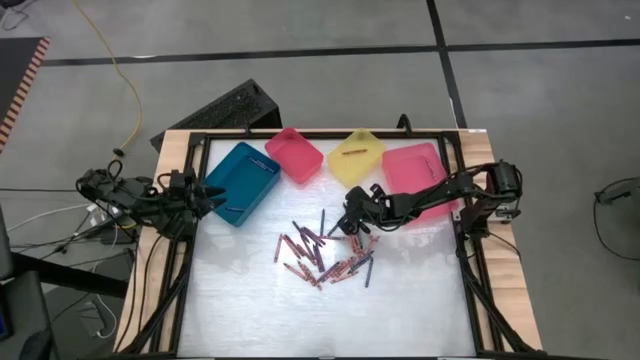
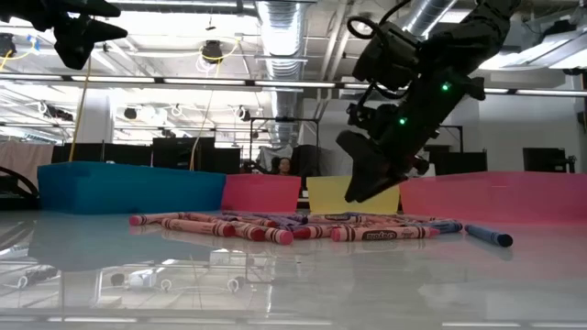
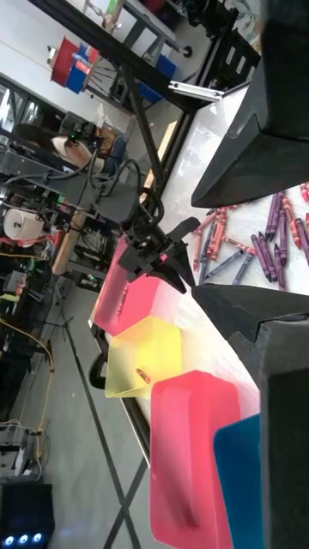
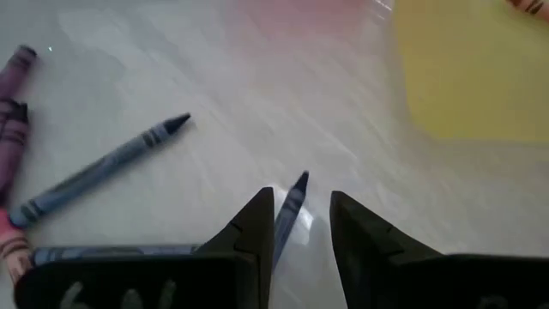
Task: Sort crayons
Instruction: Put the blue crayon into the blue bin
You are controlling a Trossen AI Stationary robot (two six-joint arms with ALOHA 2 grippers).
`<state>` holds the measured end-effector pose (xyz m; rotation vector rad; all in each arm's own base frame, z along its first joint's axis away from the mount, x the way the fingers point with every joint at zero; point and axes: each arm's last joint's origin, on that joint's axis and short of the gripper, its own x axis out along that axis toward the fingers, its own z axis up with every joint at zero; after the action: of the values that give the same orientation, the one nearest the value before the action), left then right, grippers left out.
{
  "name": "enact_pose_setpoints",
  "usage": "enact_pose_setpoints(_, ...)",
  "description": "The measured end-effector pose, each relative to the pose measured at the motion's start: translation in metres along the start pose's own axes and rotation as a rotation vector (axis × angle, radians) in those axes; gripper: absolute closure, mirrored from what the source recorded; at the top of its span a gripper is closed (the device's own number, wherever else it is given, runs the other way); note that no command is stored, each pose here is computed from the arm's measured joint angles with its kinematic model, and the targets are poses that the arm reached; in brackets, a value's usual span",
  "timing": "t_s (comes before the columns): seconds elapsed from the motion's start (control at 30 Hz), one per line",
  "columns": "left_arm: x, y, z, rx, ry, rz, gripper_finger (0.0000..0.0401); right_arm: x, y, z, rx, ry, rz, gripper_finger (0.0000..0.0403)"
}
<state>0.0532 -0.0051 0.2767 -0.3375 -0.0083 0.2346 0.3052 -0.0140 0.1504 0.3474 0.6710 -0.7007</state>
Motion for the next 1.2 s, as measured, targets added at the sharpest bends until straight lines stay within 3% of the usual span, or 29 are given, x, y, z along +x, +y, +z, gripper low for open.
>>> enact_pose_setpoints(1.2,-0.0001,0.0020,-0.0034,0.025,0.024,0.031,0.0256,-0.0025,0.0036,-0.0047,0.003,0.003,0.013,0.0292)
